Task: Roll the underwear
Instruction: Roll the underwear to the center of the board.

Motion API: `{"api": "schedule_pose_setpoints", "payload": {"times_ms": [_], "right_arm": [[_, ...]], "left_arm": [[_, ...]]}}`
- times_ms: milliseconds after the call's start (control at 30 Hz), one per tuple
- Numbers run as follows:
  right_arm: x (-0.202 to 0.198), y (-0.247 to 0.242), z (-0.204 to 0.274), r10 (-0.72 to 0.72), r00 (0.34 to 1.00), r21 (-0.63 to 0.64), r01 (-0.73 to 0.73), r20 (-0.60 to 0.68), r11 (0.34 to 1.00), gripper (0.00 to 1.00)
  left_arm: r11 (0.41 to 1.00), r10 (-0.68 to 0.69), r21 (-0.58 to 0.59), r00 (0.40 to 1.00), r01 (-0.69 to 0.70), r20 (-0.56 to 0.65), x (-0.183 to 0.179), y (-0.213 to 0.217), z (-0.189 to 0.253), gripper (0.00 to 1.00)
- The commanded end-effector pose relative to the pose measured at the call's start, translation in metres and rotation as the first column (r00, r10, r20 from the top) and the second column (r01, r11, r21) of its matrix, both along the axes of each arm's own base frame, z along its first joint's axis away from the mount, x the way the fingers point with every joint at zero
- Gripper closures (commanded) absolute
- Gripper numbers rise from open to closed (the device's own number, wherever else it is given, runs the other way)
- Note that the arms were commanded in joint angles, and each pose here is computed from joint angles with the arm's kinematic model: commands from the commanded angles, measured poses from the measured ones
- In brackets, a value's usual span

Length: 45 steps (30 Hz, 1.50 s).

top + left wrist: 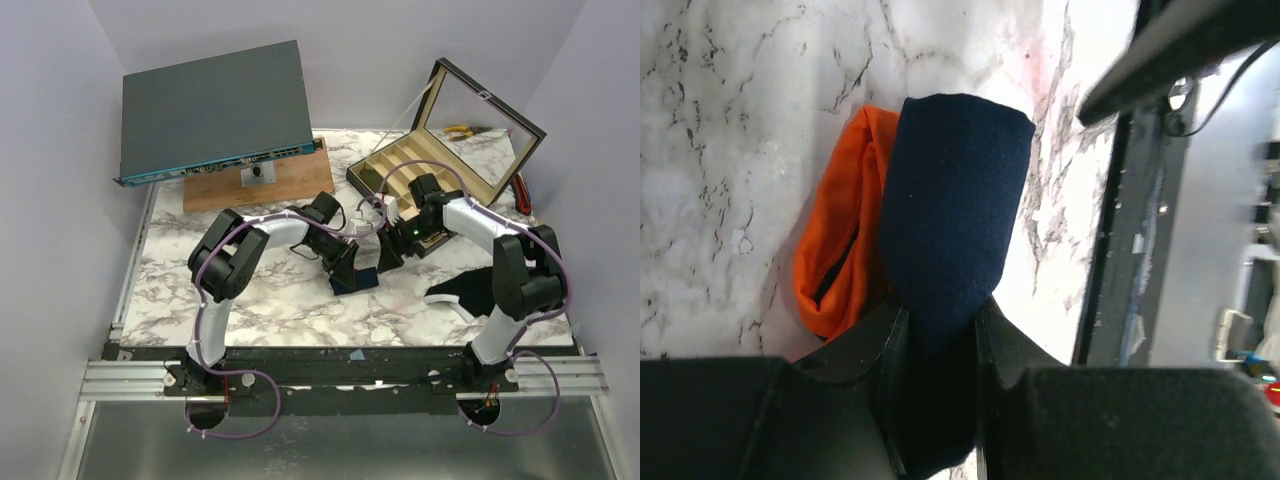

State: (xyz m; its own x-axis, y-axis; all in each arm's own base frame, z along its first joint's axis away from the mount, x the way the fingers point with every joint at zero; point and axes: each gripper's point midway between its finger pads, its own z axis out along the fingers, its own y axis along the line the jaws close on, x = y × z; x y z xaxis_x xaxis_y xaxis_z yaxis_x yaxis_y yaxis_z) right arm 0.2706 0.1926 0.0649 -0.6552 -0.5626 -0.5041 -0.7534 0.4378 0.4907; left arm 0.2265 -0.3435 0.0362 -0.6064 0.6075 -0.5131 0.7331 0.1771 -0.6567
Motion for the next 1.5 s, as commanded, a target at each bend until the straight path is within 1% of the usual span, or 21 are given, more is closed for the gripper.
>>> {"api": "schedule_pose_setpoints", "payload": {"times_ms": [0, 100, 200, 267, 400, 500, 700, 833, 1000, 1233, 1333, 1400, 1467], "right_arm": [[0.008, 0.007, 0.013, -0.012, 0.991, 0.051, 0.006, 0.13, 0.999, 0.34], [0.005, 0.002, 0.012, -0.022, 0.985, 0.039, 0.016, 0.169, 0.999, 0.34], [0.0, -0.001, 0.016, -0.007, 0.973, 0.032, -0.001, 0.229, 1.0, 0.34], [-0.004, 0.002, 0.019, 0.022, 0.955, 0.009, -0.026, 0.295, 1.0, 0.33], [-0.018, 0.021, 0.019, 0.133, 0.897, -0.108, -0.096, 0.422, 0.989, 0.32], [-0.025, 0.032, 0.018, 0.216, 0.835, -0.197, -0.132, 0.506, 0.971, 0.3], [-0.025, 0.038, 0.006, 0.378, 0.731, -0.357, -0.194, 0.569, 0.914, 0.27], [-0.022, 0.039, -0.004, 0.457, 0.682, -0.428, -0.227, 0.571, 0.875, 0.25], [-0.027, 0.044, -0.018, 0.537, 0.645, -0.478, -0.289, 0.543, 0.83, 0.23], [-0.031, 0.055, -0.039, 0.587, 0.633, -0.486, -0.353, 0.505, 0.799, 0.23], [-0.034, 0.058, -0.05, 0.602, 0.649, -0.483, -0.383, 0.466, 0.787, 0.27], [-0.04, 0.057, -0.058, 0.61, 0.662, -0.474, -0.407, 0.435, 0.78, 0.33], [-0.046, 0.055, -0.065, 0.611, 0.677, -0.467, -0.419, 0.41, 0.778, 0.41]], "left_arm": [[0.993, 0.054, 0.119, 0.954, -0.019, -0.296, -0.021, 0.021, -0.034, 1.0], [0.99, 0.086, 0.134, 0.93, -0.04, -0.356, -0.014, 0.023, -0.04, 1.0], [0.988, 0.101, 0.148, 0.928, -0.05, -0.359, -0.01, 0.023, -0.043, 1.0], [0.985, 0.111, 0.163, 0.919, -0.052, -0.378, -0.01, 0.024, -0.046, 1.0], [0.982, 0.126, 0.181, 0.881, -0.047, -0.455, -0.009, 0.024, -0.052, 1.0], [0.982, 0.13, 0.184, 0.863, -0.043, -0.489, -0.008, 0.024, -0.053, 1.0], [0.981, 0.129, 0.193, 0.859, -0.036, -0.496, -0.009, 0.025, -0.053, 1.0], [0.98, 0.127, 0.195, 0.856, -0.03, -0.501, -0.009, 0.025, -0.053, 1.0], [0.98, 0.124, 0.199, 0.855, -0.025, -0.503, -0.01, 0.026, -0.053, 1.0], [0.979, 0.126, 0.205, 0.857, -0.024, -0.5, -0.01, 0.027, -0.054, 1.0], [0.979, 0.124, 0.204, 0.858, -0.023, -0.498, -0.01, 0.026, -0.054, 1.0], [0.98, 0.121, 0.199, 0.859, -0.023, -0.497, -0.009, 0.026, -0.054, 1.0], [0.98, 0.122, 0.198, 0.861, -0.025, -0.495, -0.009, 0.026, -0.054, 1.0]]}}
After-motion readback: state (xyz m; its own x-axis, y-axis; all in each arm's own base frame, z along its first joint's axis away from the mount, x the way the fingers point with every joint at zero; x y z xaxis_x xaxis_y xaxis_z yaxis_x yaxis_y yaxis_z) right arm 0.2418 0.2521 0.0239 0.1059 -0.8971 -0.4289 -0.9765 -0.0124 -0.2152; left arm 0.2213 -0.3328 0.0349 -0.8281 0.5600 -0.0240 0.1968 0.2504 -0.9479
